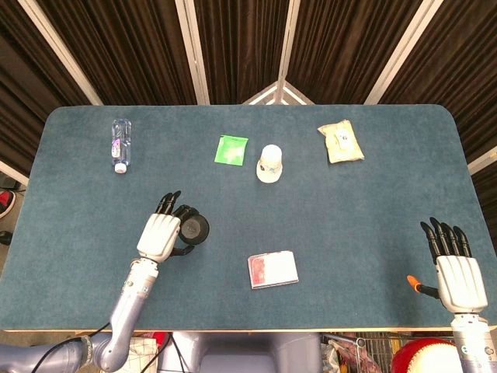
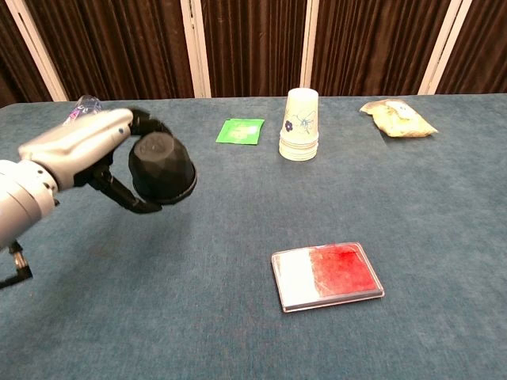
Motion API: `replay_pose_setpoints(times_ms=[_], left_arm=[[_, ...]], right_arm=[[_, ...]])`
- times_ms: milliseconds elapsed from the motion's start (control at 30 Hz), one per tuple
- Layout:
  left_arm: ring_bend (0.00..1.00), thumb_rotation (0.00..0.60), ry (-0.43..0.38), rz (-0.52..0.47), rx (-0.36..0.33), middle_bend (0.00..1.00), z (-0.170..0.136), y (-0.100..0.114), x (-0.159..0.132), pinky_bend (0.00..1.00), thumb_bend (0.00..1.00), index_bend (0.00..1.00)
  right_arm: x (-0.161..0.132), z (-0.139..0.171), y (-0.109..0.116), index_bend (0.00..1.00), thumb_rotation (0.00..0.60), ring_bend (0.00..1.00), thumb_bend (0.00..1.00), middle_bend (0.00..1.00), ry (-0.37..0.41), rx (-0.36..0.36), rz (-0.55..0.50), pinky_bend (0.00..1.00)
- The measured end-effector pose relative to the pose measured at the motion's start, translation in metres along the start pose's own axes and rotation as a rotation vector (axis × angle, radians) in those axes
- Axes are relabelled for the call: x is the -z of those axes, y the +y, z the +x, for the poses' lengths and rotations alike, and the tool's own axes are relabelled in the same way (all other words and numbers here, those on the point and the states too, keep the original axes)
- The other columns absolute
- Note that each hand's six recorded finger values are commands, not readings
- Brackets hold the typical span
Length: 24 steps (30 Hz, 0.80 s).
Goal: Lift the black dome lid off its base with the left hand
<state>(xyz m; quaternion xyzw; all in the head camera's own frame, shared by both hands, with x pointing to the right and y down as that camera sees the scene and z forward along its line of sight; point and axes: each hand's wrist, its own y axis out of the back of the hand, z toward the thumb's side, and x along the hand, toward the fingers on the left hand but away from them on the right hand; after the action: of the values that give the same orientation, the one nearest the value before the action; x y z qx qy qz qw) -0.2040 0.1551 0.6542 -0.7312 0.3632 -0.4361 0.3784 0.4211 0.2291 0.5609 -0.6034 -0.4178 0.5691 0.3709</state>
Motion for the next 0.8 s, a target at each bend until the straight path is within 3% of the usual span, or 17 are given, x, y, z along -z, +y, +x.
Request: replay_pose_setpoints(times_ms=[200, 333, 433, 500, 567, 633, 700, 800], left_arm=[[0.00, 0.600, -0.174, 0.314, -0.143, 0.38, -0.011, 0.027, -0.021, 0.00, 0.31, 0.47], [0.00, 0.600, -0.287, 0.602, -0.278, 0.38, -0.022, 0.040, -0.030, 0.00, 0.31, 0.48], [0.00, 0.600, -0.328, 0.782, -0.359, 0.38, -0.028, 0.046, -0.029, 0.00, 0.31, 0.49], [0.00, 0.600, -0.331, 0.838, -0.383, 0.38, -0.029, 0.048, -0.026, 0.00, 0.31, 0.49], [0.00, 0.600, -0.320, 0.825, -0.371, 0.38, -0.030, 0.048, -0.023, 0.00, 0.31, 0.49], [0.00, 0.600, -0.293, 0.733, -0.325, 0.38, -0.030, 0.047, -0.020, 0.00, 0.31, 0.49], [0.00, 0.600, -0.260, 0.598, -0.263, 0.38, -0.030, 0.045, -0.018, 0.00, 0.32, 0.49], [0.00, 0.600, -0.194, 0.288, -0.125, 0.37, -0.028, 0.043, -0.014, 0.00, 0.32, 0.49]], right_arm=[[-0.003, 0.002, 0.000, 0.04, 0.600, 0.03, 0.15, 0.02, 0.008, -0.004, -0.016, 0.05], [-0.002, 0.003, -0.001, 0.04, 0.600, 0.03, 0.15, 0.02, 0.010, -0.007, -0.019, 0.05], [-0.002, 0.003, -0.001, 0.04, 0.600, 0.03, 0.15, 0.02, 0.011, -0.009, -0.019, 0.05], [-0.002, 0.003, -0.001, 0.04, 0.600, 0.03, 0.15, 0.02, 0.011, -0.009, -0.018, 0.05], [-0.002, 0.003, -0.001, 0.04, 0.600, 0.03, 0.15, 0.02, 0.011, -0.008, -0.018, 0.05], [-0.002, 0.000, -0.001, 0.04, 0.600, 0.03, 0.15, 0.02, 0.011, -0.008, -0.017, 0.05], [-0.002, -0.001, -0.001, 0.04, 0.600, 0.03, 0.15, 0.02, 0.012, -0.010, -0.016, 0.05], [-0.003, -0.001, -0.001, 0.04, 0.600, 0.03, 0.15, 0.02, 0.014, -0.009, -0.016, 0.05]])
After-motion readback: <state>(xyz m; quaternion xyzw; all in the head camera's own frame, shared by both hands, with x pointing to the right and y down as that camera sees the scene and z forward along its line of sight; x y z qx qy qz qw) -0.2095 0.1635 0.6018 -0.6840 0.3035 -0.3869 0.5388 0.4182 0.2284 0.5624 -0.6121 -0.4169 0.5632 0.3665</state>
